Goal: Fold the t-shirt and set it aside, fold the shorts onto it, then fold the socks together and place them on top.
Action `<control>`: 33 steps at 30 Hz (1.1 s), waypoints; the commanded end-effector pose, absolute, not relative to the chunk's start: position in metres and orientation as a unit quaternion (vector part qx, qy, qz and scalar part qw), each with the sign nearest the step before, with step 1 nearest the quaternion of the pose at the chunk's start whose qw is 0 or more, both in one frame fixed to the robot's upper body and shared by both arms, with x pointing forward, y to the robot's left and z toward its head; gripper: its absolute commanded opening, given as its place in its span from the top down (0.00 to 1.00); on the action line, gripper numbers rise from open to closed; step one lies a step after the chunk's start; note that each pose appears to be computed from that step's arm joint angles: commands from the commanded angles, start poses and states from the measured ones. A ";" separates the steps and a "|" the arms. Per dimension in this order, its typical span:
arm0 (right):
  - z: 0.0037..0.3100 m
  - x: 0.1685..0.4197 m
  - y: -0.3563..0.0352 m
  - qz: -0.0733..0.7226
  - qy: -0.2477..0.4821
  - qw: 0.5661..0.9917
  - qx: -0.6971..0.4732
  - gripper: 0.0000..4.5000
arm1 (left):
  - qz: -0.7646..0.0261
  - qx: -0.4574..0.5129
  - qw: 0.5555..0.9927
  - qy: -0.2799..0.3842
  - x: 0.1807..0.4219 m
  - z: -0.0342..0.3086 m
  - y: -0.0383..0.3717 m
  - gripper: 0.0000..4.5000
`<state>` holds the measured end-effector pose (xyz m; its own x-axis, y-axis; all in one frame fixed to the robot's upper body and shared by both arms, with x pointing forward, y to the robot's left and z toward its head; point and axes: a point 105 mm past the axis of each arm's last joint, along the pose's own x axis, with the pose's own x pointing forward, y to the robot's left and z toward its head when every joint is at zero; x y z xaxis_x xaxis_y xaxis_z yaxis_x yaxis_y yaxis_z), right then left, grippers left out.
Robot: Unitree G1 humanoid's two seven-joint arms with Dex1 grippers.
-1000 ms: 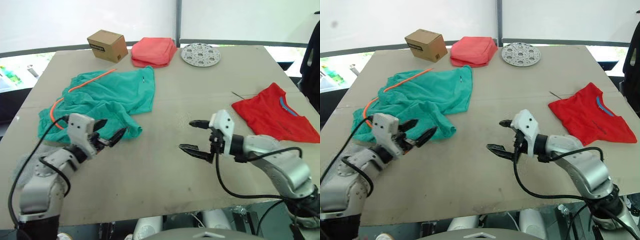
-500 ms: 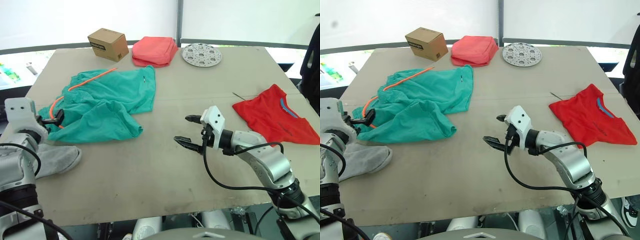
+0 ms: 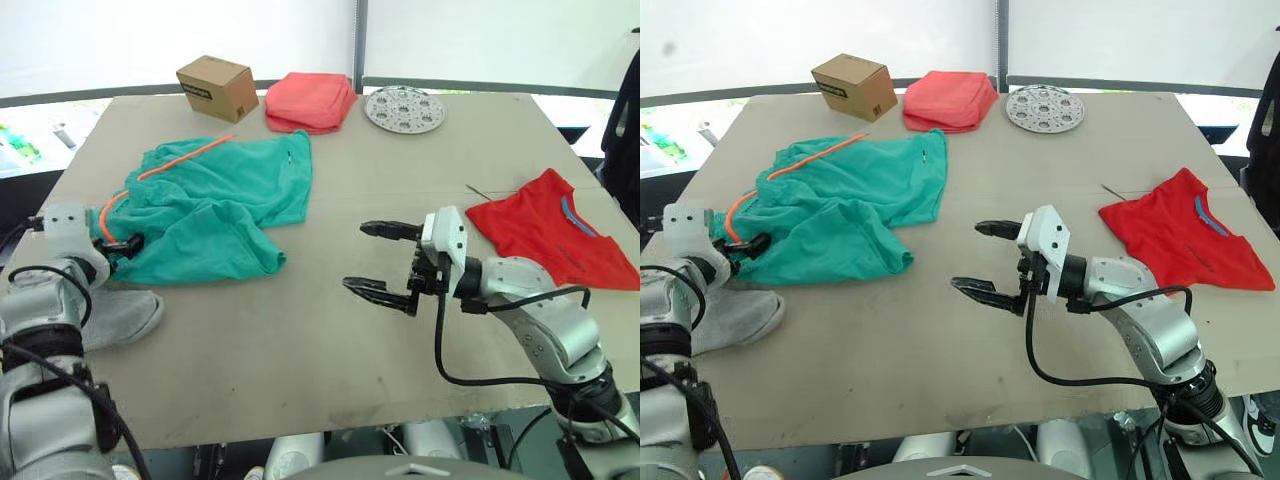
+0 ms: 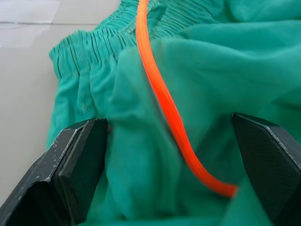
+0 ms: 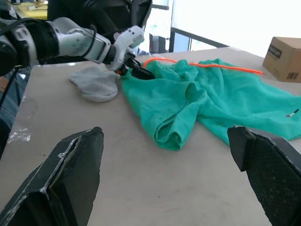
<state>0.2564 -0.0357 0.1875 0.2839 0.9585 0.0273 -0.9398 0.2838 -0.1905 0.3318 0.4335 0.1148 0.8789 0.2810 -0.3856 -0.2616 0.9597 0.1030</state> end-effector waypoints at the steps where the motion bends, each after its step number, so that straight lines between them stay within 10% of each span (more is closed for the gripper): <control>1: 0.199 0.253 -0.036 0.592 -0.093 0.797 -0.078 0.00 | 0.133 0.031 0.969 0.206 0.333 0.115 0.437 0.11; 10: 0.198 0.264 -0.041 0.569 -0.088 0.813 -0.086 0.00 | 0.144 -0.048 0.985 0.079 0.342 0.151 0.442 0.96; 27: 0.178 0.281 -0.050 0.538 -0.034 0.837 -0.096 0.00 | -0.076 -0.333 0.915 0.216 0.351 0.134 0.193 0.99; 33: 0.153 0.300 -0.059 0.485 0.055 0.862 -0.136 0.00 | -0.108 -0.318 0.916 0.220 0.344 0.149 0.162 0.99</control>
<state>0.2953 -0.0571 0.1500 0.4949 0.8443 -0.2054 -0.8681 0.4698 -0.1605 0.3508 0.1528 0.1336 0.8599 -0.3578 -0.3641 0.0124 0.7277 -0.6858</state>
